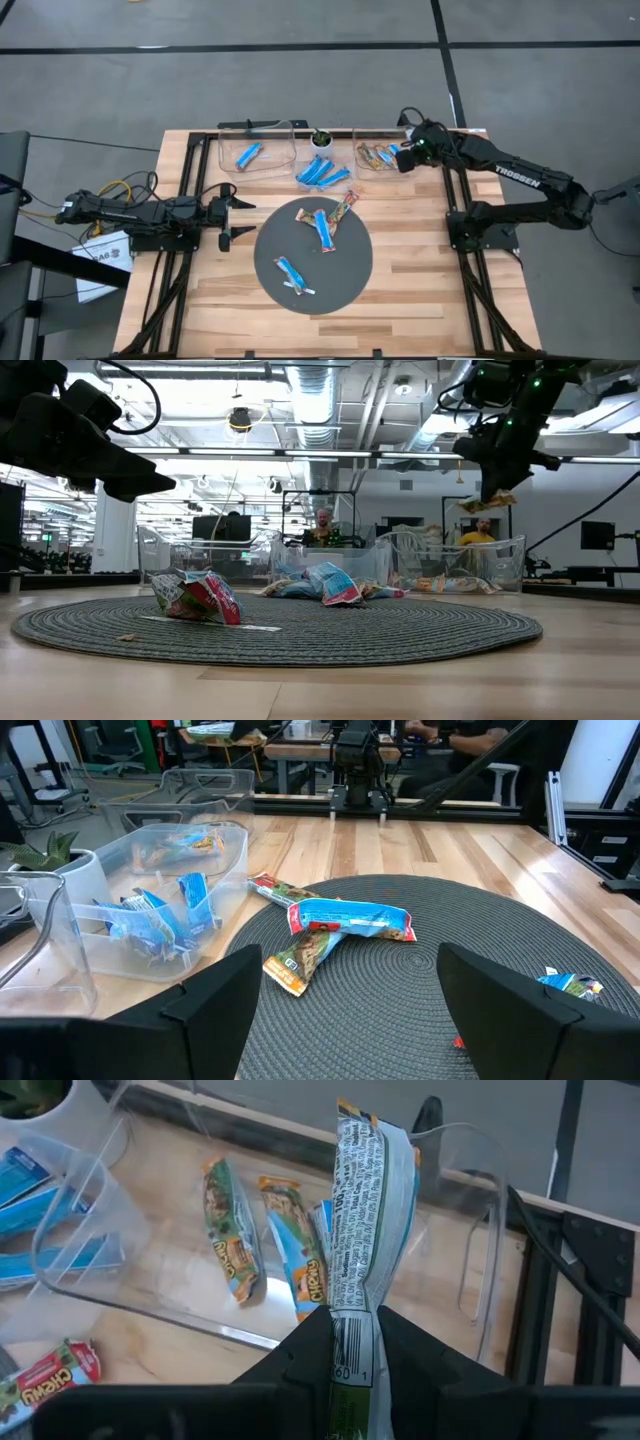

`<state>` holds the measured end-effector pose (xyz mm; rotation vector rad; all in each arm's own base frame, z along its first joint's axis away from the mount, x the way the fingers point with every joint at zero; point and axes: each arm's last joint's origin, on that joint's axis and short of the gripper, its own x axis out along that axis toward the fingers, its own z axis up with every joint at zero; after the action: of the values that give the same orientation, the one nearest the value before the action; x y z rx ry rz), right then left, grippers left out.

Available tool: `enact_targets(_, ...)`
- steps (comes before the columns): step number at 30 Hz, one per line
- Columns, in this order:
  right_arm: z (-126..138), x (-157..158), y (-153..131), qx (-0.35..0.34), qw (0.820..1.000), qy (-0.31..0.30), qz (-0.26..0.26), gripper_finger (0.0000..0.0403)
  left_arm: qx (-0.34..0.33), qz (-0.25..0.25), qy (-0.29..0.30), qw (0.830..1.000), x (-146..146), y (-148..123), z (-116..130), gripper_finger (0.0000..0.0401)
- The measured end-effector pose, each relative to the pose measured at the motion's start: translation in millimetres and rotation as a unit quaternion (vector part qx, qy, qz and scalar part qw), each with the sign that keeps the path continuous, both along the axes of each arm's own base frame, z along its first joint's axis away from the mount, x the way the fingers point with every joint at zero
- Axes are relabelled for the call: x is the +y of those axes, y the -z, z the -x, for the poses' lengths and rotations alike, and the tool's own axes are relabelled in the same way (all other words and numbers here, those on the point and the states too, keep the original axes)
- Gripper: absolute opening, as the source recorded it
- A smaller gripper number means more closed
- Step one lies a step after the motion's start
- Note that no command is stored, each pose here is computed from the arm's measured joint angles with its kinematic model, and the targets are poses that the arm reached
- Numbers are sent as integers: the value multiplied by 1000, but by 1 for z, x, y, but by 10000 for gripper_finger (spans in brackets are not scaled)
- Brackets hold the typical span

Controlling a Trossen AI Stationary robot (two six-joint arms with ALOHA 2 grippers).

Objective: Pick and place Granola Bars by type
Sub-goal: Put the yellow granola bar into the right transparent bin

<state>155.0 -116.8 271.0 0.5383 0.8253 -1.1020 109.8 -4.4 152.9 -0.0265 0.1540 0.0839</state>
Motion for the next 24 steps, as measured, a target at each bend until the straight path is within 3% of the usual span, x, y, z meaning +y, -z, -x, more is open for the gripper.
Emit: enact_targets(24, -32, -59, 70, 110, 992, 14, -64, 65, 0, 0, 0, 1000, 0, 0, 0, 294)
